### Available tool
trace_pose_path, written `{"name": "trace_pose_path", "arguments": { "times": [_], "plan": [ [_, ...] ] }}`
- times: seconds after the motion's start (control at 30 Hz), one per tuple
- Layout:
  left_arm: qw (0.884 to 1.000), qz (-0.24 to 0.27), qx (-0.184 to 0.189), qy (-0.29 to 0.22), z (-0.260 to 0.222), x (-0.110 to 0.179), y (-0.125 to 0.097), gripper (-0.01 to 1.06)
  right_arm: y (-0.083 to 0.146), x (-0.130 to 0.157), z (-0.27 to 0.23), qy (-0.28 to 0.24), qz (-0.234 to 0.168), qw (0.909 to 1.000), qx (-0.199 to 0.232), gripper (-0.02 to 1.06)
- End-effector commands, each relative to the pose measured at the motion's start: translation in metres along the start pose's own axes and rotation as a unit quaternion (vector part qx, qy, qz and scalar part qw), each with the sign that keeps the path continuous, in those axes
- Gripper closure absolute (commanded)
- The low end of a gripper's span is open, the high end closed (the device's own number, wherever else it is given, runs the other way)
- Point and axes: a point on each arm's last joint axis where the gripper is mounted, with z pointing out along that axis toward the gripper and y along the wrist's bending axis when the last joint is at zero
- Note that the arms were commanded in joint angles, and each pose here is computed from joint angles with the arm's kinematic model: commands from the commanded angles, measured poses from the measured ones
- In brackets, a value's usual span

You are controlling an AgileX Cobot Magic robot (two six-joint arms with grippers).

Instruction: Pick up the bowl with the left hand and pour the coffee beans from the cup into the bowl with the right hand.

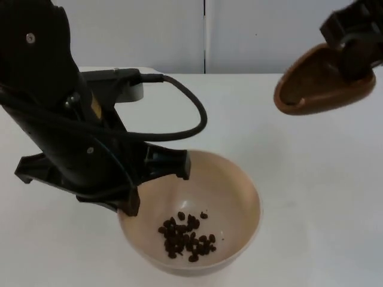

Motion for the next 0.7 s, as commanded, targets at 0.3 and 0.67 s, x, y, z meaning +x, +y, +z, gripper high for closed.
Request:
{"name": "trace_pose_path", "arguments": {
  "times": [0.3, 0.67],
  "plan": [
    [1.0, -0.001, 0.004, -0.01, 0.01, -0.003, -0.002, 1.05, -0.039, 0.043, 0.037, -0.005, 0.089, 0.996, 0.008, 1.04],
    [1.0, 0.009, -0.018, 0.016, 0.043, -0.001, 0.003, 1.05, -0.037, 0.062, 0.049, -0.009, 0.103, 0.9947, 0.001, 1.04]
  ]
}}
